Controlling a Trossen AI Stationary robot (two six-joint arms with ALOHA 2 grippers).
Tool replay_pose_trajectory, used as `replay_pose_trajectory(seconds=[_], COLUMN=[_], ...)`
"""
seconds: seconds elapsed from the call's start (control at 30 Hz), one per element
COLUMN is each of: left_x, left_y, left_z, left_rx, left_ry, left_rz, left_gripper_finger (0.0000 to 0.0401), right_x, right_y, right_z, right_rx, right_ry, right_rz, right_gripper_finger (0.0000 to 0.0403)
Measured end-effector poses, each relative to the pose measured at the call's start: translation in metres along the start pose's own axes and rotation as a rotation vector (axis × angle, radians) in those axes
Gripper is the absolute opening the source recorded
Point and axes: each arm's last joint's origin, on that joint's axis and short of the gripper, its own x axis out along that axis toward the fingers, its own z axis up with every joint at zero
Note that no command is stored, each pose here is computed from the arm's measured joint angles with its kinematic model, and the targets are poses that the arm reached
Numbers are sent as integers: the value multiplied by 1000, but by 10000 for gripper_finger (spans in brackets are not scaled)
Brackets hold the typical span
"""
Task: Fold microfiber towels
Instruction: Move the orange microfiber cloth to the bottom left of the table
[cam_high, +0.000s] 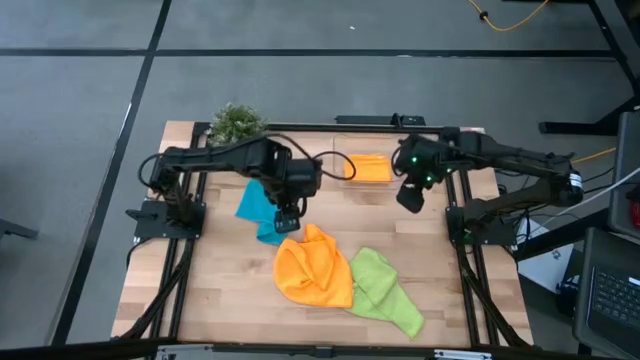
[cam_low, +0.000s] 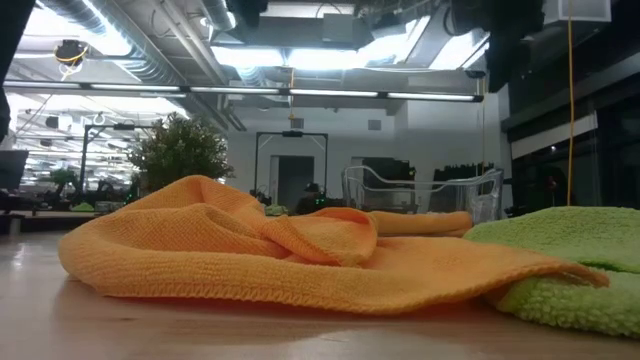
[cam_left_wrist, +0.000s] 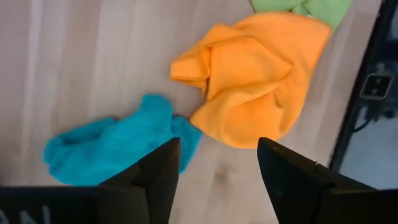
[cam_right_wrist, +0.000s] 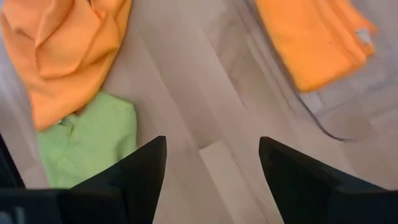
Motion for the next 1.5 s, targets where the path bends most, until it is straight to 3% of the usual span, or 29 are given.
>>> replay_pose_trajectory(seconds=[0.1, 0.2, 0.4, 0.53, 0.7, 0.83, 1.07, 1.3, 1.5], left_x=[4, 6, -3, 3, 35, 66, 99, 156, 217], left_y=[-3, -2, 14, 26, 34, 34, 13, -22, -38], left_z=[-2, -11, -58, -92, -108, -104, -89, -68, -57], left_rx=[-97, -101, -116, -165, -193, -226, -163, -75, -55], left_ry=[22, 57, 78, 22, -106, -175, -295, -297, -234], left_rz=[-18, -37, 4, 40, -11, -52, -138, -181, -164], left_gripper_finger=[208, 208, 208, 208, 208, 208, 208, 208, 208], right_x=[14, 24, 27, 26, 34, 57, 92, 95, 84], right_y=[6, 14, 31, 39, 55, 72, 89, 92, 86], right_z=[0, 0, -4, 1, 17, 23, 15, 8, 2], right_rx=[-23, -48, -31, -3, -10, -65, -118, -15, 78], right_ry=[-38, -79, -101, -206, -336, -303, -126, -80, -53], right_rz=[11, 43, 84, 75, 114, 136, 138, 106, 55], right_gripper_finger=[258, 258, 258, 258, 258, 258, 258, 258, 258])
